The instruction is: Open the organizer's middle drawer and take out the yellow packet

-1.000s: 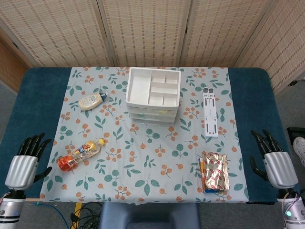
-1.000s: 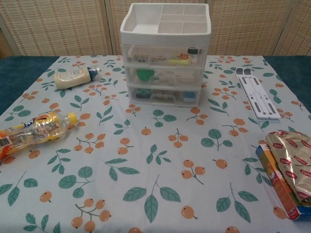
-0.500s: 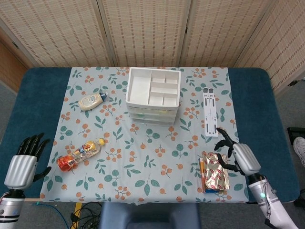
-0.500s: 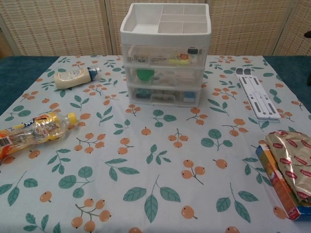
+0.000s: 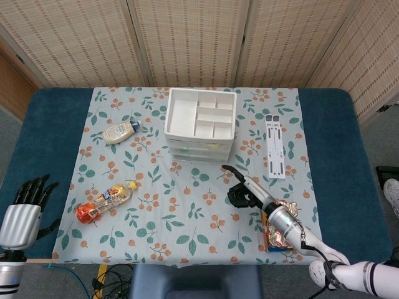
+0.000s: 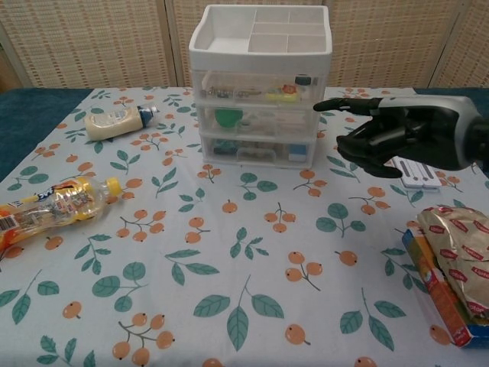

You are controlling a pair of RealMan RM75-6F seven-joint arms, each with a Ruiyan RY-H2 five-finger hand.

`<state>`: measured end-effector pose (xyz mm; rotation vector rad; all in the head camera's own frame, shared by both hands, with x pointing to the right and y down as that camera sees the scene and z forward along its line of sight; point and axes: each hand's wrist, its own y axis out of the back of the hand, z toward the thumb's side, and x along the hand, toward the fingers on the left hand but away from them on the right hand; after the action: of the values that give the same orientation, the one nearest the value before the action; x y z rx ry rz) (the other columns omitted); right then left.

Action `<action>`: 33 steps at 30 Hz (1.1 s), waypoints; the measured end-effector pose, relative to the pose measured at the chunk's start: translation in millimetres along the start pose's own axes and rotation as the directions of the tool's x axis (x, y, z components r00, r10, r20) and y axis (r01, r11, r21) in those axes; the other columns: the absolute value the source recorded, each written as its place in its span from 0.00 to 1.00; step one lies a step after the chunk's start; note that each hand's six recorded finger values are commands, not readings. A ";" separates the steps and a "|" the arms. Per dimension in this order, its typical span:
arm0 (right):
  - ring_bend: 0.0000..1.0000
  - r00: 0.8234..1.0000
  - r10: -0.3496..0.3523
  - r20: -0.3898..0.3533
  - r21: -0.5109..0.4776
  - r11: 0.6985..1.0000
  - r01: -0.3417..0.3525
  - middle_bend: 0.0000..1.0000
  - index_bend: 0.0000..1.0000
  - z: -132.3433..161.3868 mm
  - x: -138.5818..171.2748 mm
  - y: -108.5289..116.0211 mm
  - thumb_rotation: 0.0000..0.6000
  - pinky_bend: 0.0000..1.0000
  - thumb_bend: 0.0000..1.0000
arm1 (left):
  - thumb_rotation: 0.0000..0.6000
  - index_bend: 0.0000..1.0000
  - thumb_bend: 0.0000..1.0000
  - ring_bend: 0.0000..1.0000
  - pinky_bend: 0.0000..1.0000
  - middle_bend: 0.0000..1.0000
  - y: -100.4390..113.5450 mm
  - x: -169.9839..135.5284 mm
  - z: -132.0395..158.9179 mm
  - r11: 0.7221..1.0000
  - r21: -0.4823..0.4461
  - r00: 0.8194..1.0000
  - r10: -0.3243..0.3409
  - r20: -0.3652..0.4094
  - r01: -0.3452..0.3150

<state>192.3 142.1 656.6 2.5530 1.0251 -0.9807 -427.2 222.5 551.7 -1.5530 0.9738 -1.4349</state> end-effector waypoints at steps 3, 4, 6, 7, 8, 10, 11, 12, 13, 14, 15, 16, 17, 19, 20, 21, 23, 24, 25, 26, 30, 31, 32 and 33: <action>0.83 1.000 0.013 -0.005 -0.038 0.999 -0.013 0.81 0.00 2.6 -18.5 -4.8 1.00 0.86 0.61 | 1.00 0.16 0.17 0.08 0.09 0.07 0.9 -0.1 -0.9 1.000 0.004 1.000 0.001 -0.005 -0.001; 0.83 1.000 0.015 -0.005 -0.052 0.999 -0.015 0.81 0.00 2.9 -23.0 -5.8 1.00 0.86 0.61 | 1.00 0.16 0.17 0.08 0.09 0.07 1.0 -0.1 -1.2 1.000 0.005 1.000 0.000 -0.006 0.000; 0.83 1.000 0.019 -0.011 -0.095 0.995 -0.020 0.81 0.00 4.8 -33.9 -9.7 1.00 0.86 0.61 | 1.00 0.16 0.17 0.08 0.09 0.07 1.1 0.1 -1.8 1.000 0.006 1.000 -0.001 -0.010 0.001; 0.83 1.000 0.019 -0.014 -0.109 0.994 -0.021 0.81 0.00 5.5 -38.3 -10.9 1.00 0.86 0.61 | 1.00 0.16 0.17 0.08 0.09 0.07 1.1 0.3 -2.1 1.000 0.006 1.000 -0.002 -0.012 0.002; 0.83 1.000 0.017 -0.017 -0.120 0.993 -0.019 0.81 0.00 5.9 -43.6 -12.1 1.00 0.86 0.62 | 1.00 0.16 0.17 0.08 0.09 0.07 1.2 0.6 -2.4 1.000 0.006 1.000 -0.002 -0.014 0.002; 0.83 1.000 0.015 -0.021 -0.135 0.991 -0.018 0.81 0.00 6.4 -50.8 -13.5 1.00 0.86 0.62 | 1.00 0.16 0.17 0.08 0.09 0.07 1.4 1.6 -1.9 1.000 0.007 1.000 -0.001 -0.014 0.001; 0.83 1.000 0.014 -0.023 -0.149 0.989 -0.017 0.81 0.00 7.1 -55.4 -14.3 1.00 0.86 0.62 | 1.00 0.16 0.17 0.08 0.09 0.07 1.3 1.8 -1.7 1.000 0.007 1.000 -0.002 -0.013 0.002; 0.83 1.000 0.015 -0.025 -0.160 0.987 -0.019 0.81 0.00 7.8 -59.1 -15.5 1.00 0.86 0.62 | 1.00 0.16 0.17 0.08 0.09 0.07 1.2 2.3 -1.7 1.000 0.008 1.000 -0.002 -0.013 0.002; 0.83 1.000 0.015 -0.027 -0.167 0.986 -0.020 0.81 0.00 8.5 -62.6 -16.2 1.00 0.86 0.62 | 1.00 0.16 0.17 0.08 0.09 0.07 1.2 2.5 -1.8 1.000 0.008 1.000 -0.002 -0.013 0.002; 0.83 0.999 0.015 -0.029 -0.170 0.985 -0.019 0.81 0.00 9.2 -67.1 -16.5 1.00 0.86 0.62 | 1.00 0.16 0.17 0.08 0.09 0.07 1.1 2.6 -2.2 1.000 0.009 1.000 -0.003 -0.014 0.003; 0.83 0.999 0.013 -0.031 -0.169 0.985 -0.018 0.81 0.00 9.7 -70.3 -16.6 1.00 0.86 0.62 | 1.00 0.16 0.17 0.08 0.09 0.07 1.0 2.7 -2.9 1.000 0.009 1.000 -0.004 -0.016 0.004; 0.83 0.999 0.011 -0.034 -0.168 0.986 -0.017 0.81 0.00 10.1 -73.4 -16.7 1.00 0.86 0.62 | 1.00 0.16 0.17 0.08 0.09 0.07 1.0 2.8 -3.6 1.000 0.010 1.000 -0.004 -0.018 0.004; 0.83 0.999 0.009 -0.036 -0.167 0.986 -0.015 0.81 0.00 10.8 -77.6 -17.1 1.00 0.86 0.62 | 1.00 0.16 0.17 0.08 0.09 0.07 0.9 2.8 -4.3 1.000 0.011 1.000 -0.004 -0.020 0.005; 0.83 0.999 0.006 -0.040 -0.170 0.985 -0.013 0.81 0.00 12.3 -83.6 -17.8 1.00 0.86 0.62 | 1.00 0.16 0.17 0.08 0.09 0.07 0.7 2.1 -6.2 1.000 0.012 1.000 -0.006 -0.026 0.006; 0.83 0.999 0.005 -0.042 -0.170 0.985 -0.012 0.81 0.00 13.2 -87.2 -17.9 1.00 0.86 0.62 | 1.00 0.16 0.17 0.08 0.09 0.07 0.5 1.7 -6.9 1.000 0.012 1.000 -0.007 -0.028 0.007; 0.84 0.999 0.004 -0.042 -0.168 0.986 -0.011 0.81 0.00 13.9 -89.8 -18.2 1.00 0.86 0.62 | 1.00 0.16 0.17 0.08 0.09 0.07 0.2 1.2 -7.9 1.000 0.014 0.999 -0.008 -0.031 0.009; 0.84 0.999 0.009 -0.043 -0.162 0.987 -0.016 0.81 0.00 16.0 -96.0 -20.3 1.00 0.86 0.62 | 1.00 0.16 0.17 0.08 0.09 0.07 0.2 0.7 -8.9 1.000 0.014 0.999 -0.008 -0.034 0.009; 0.83 0.999 0.013 -0.043 -0.159 0.987 -0.019 0.81 0.00 17.2 -98.6 -21.6 1.00 0.86 0.62 | 1.00 0.16 0.17 0.08 0.09 0.07 0.5 0.3 -9.6 1.000 0.013 0.999 -0.007 -0.035 0.008; 0.83 0.999 0.015 -0.044 -0.156 0.988 -0.022 0.81 0.00 18.3 -100.8 -22.6 1.00 0.86 0.62 | 1.00 0.16 0.17 0.08 0.09 0.07 0.7 0.2 -10.0 1.000 0.013 0.999 -0.006 -0.036 0.007; 0.83 0.999 0.016 -0.045 -0.152 0.988 -0.022 0.81 0.00 19.3 -103.3 -23.5 1.00 0.86 0.62 | 1.00 0.16 0.17 0.08 0.09 0.07 1.0 0.1 -10.5 1.000 0.014 0.999 -0.005 -0.038 0.006; 0.84 0.999 0.019 -0.044 -0.145 0.989 -0.025 0.81 0.00 21.8 -110.7 -26.6 1.00 0.86 0.62 | 1.00 0.16 0.17 0.08 0.09 0.07 2.3 -0.2 -12.1 1.000 0.017 0.999 -0.004 -0.040 0.005; 0.83 0.999 0.020 -0.044 -0.144 0.989 -0.026 0.81 0.00 22.6 -112.2 -27.2 1.00 0.86 0.62 | 1.00 0.16 0.17 0.08 0.09 0.07 2.6 -0.2 -12.3 1.000 0.017 0.999 -0.003 -0.041 0.004; 0.84 0.999 0.019 -0.045 -0.142 0.990 -0.026 0.81 0.00 23.5 -114.0 -27.6 1.00 0.86 0.62 | 1.00 0.16 0.17 0.08 0.09 0.07 2.9 -0.2 -12.5 1.000 0.017 0.999 -0.002 -0.042 0.002; 0.84 0.999 0.019 -0.045 -0.139 0.990 -0.025 0.81 0.00 24.2 -115.3 -27.9 1.00 0.86 0.62 | 1.00 0.16 0.17 0.08 0.09 0.07 3.2 -0.4 -13.0 1.000 0.016 0.999 0.000 -0.043 0.001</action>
<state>99.6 90.9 715.3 2.4757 1.0363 -0.8200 -440.3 220.9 549.3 -1.5162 0.9848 -1.4791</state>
